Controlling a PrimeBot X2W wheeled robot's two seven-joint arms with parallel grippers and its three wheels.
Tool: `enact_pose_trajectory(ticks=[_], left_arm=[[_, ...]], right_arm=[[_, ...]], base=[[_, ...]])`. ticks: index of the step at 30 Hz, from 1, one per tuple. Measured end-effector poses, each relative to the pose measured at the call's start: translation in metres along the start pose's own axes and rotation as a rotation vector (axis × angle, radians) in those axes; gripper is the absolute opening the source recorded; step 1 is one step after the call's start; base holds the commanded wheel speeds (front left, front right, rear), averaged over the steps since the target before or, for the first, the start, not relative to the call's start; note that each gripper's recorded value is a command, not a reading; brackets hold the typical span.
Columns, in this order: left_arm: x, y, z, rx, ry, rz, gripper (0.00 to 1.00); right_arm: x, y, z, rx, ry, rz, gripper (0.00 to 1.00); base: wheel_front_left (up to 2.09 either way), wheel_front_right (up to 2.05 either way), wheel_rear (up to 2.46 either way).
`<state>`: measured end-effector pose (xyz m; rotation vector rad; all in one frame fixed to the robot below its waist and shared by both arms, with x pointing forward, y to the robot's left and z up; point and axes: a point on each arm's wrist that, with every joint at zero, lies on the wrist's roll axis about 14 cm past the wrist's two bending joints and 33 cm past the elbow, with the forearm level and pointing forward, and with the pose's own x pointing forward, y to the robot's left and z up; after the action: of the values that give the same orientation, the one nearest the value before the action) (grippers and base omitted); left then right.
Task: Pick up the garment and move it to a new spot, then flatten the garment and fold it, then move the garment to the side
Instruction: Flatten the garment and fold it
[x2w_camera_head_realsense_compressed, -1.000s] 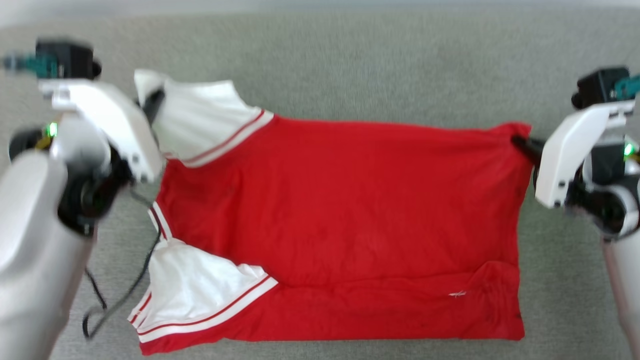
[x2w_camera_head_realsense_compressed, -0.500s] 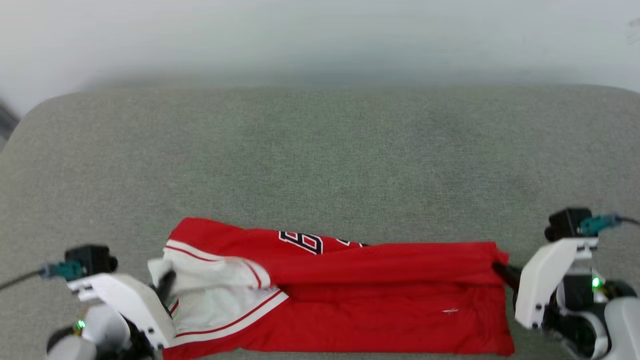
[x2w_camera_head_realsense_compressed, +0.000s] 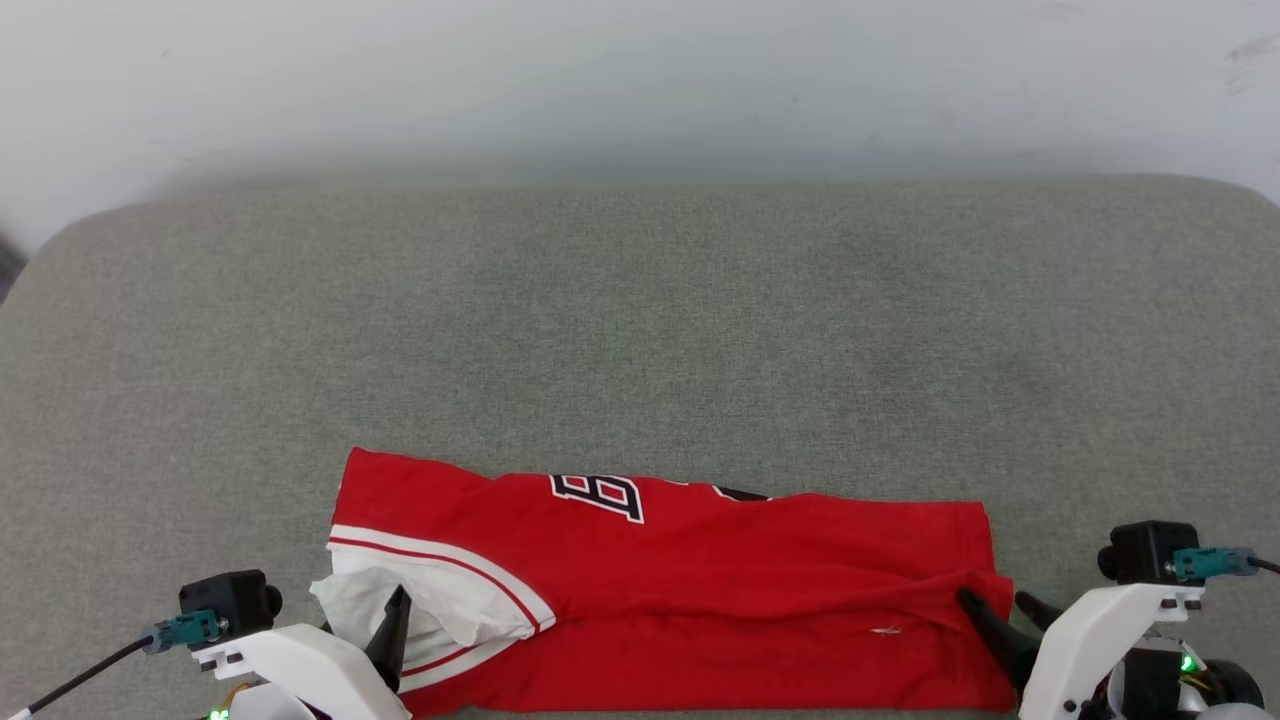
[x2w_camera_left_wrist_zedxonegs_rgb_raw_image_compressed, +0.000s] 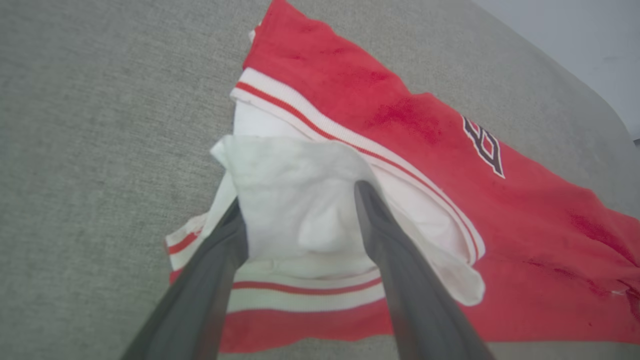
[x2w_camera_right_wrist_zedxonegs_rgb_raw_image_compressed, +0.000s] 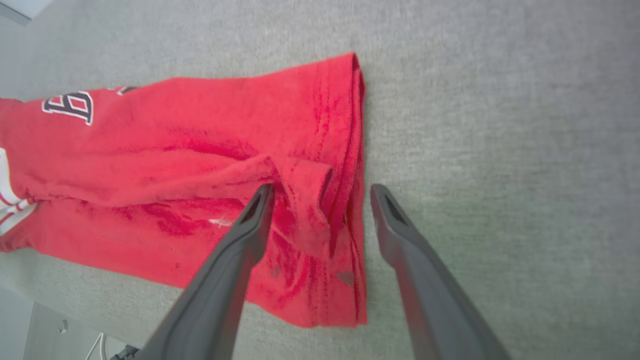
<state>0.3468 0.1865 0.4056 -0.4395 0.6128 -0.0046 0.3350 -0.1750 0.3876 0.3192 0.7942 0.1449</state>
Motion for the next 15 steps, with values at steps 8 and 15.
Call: enact_pose_trajectory(ticks=[8,15], left_arm=[[-0.017,-0.039,0.056,0.091,-0.303,-0.088,1.0],[-0.045,-0.062,0.099,0.201,-0.568,-0.104,1.0]], right_arm=[[-0.034,0.004,0.06,-0.041,-0.277,0.014,1.0],[-0.057,-0.028,0.077,-0.07,-0.269,-0.086,1.0]], base=[[0.0,0.0,0.0],[0.0,0.0,0.0]])
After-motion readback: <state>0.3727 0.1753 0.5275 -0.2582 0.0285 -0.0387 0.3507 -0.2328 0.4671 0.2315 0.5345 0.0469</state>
